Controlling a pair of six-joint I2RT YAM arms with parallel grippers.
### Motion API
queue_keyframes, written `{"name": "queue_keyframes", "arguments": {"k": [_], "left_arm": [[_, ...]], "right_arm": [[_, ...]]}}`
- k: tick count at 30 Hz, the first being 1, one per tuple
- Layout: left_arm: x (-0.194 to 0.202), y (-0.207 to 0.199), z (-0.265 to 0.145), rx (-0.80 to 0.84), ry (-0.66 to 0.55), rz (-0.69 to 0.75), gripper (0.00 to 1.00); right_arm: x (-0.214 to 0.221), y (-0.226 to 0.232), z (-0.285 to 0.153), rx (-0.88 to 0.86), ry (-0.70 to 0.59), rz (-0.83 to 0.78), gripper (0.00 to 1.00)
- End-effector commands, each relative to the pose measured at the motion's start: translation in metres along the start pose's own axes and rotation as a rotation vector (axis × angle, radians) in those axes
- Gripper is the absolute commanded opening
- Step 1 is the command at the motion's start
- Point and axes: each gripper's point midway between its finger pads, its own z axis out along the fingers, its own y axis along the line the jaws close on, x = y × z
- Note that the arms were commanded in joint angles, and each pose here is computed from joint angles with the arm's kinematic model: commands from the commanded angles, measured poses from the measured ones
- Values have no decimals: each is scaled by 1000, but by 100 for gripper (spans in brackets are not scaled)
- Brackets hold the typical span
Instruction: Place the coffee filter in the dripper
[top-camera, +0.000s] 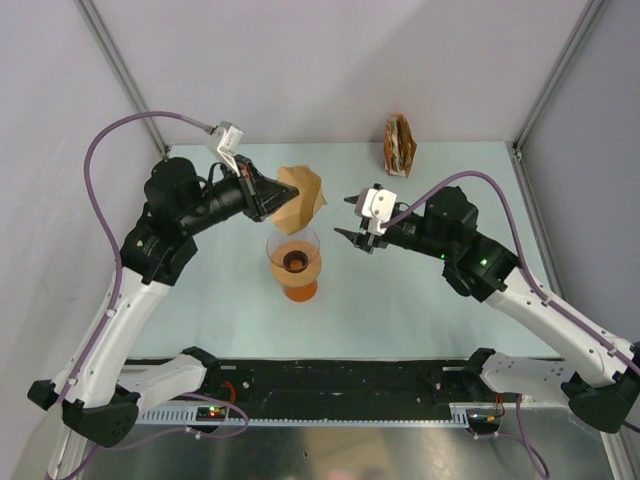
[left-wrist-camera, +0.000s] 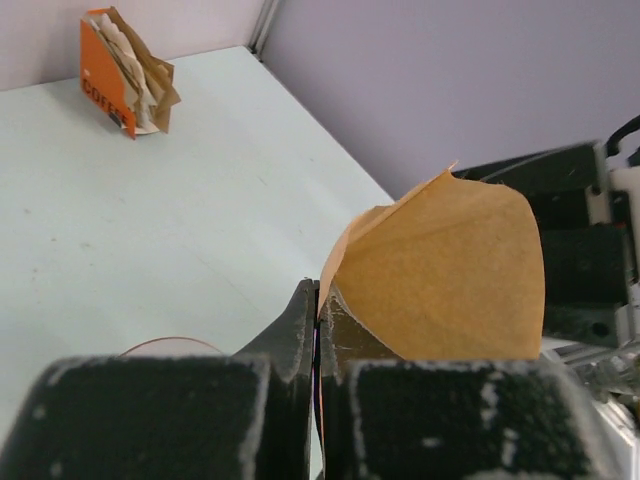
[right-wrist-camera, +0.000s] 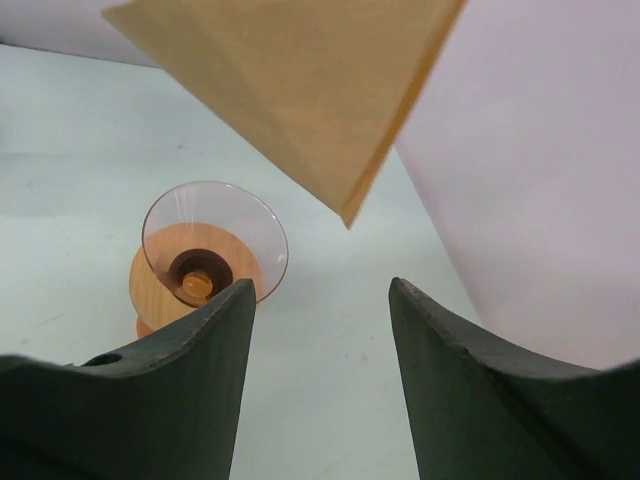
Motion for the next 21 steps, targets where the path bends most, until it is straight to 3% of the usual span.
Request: {"name": "queue_keyframes", "arguments": {"k": [1, 11, 21], "left_arm": [[-3, 7, -12, -28, -27, 184, 0], [55, 45, -38, -190, 251, 236, 0], [85, 83, -12, -293, 400, 241, 0]], "right_arm": [[-17, -6, -20, 1, -45, 28, 62], [-3, -8, -31, -69, 112, 317, 61], [14, -14, -18, -103, 189, 421, 60]]}}
